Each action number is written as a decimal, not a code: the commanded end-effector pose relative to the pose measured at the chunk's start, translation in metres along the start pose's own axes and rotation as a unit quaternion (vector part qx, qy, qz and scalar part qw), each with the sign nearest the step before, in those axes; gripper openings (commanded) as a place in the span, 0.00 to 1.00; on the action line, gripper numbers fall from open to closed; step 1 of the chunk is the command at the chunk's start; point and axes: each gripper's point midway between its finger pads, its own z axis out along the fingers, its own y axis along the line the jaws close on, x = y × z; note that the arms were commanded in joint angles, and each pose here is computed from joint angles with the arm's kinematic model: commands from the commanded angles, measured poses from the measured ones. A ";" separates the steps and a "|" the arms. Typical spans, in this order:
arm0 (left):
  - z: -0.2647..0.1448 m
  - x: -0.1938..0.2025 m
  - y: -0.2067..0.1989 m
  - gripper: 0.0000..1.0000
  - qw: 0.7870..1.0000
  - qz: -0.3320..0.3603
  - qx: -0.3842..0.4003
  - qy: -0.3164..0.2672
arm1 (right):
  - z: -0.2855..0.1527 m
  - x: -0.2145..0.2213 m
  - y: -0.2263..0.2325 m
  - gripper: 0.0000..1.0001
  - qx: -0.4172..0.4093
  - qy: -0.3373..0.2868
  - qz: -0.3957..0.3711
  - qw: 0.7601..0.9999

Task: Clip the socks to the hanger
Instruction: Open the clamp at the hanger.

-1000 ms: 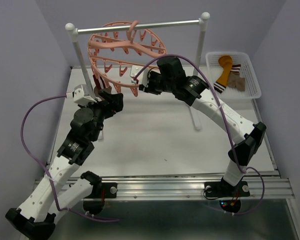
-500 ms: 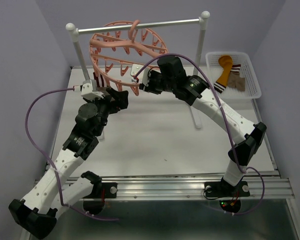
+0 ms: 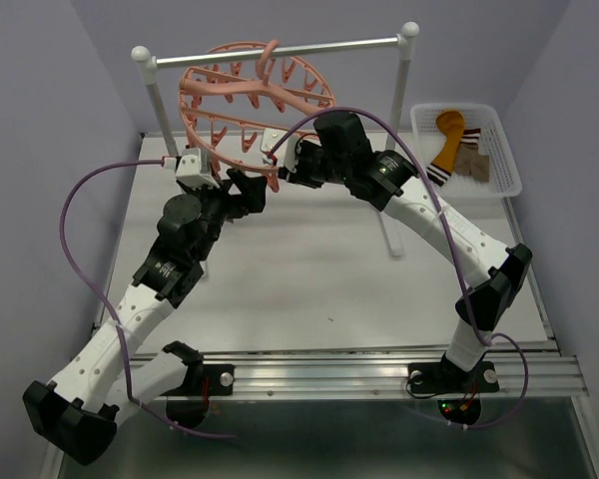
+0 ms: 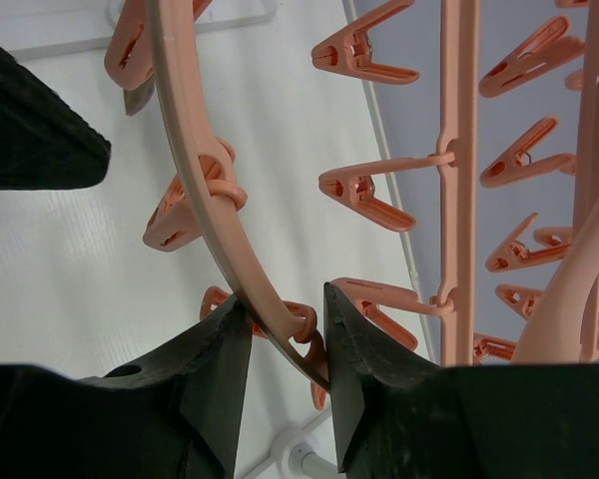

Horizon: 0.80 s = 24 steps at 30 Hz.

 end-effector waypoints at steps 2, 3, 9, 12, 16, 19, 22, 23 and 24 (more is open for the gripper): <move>-0.014 -0.027 -0.016 0.99 0.996 0.030 0.054 -0.061 | -0.021 -0.017 -0.022 0.38 0.040 -0.021 0.005 0.999; -0.016 -0.028 -0.015 0.99 0.996 0.033 0.054 -0.062 | -0.021 -0.017 -0.022 0.38 0.039 -0.021 0.005 0.999; -0.017 -0.025 -0.023 0.99 0.993 0.065 0.086 -0.053 | -0.024 -0.019 -0.021 0.38 0.037 -0.027 0.004 0.999; -0.014 -0.021 -0.021 0.99 0.992 0.074 0.091 -0.046 | -0.025 -0.019 -0.020 0.38 0.036 -0.027 0.003 0.999; -0.012 -0.022 -0.013 0.99 0.992 0.081 0.092 -0.041 | -0.026 -0.018 -0.020 0.38 0.036 -0.025 0.000 0.999; -0.012 -0.022 -0.007 0.99 0.990 0.094 0.100 -0.041 | -0.026 -0.018 -0.020 0.38 0.036 -0.024 -0.001 0.999; -0.012 -0.021 -0.011 0.99 0.985 0.103 0.131 -0.041 | -0.026 -0.019 -0.021 0.38 0.036 -0.026 -0.003 0.999; -0.011 -0.021 -0.006 0.99 0.985 0.103 0.129 -0.041 | -0.026 -0.019 -0.021 0.38 0.037 -0.025 -0.003 0.999; -0.010 -0.022 -0.006 0.99 0.985 0.103 0.132 -0.044 | -0.026 -0.019 -0.021 0.38 0.038 -0.025 -0.003 0.999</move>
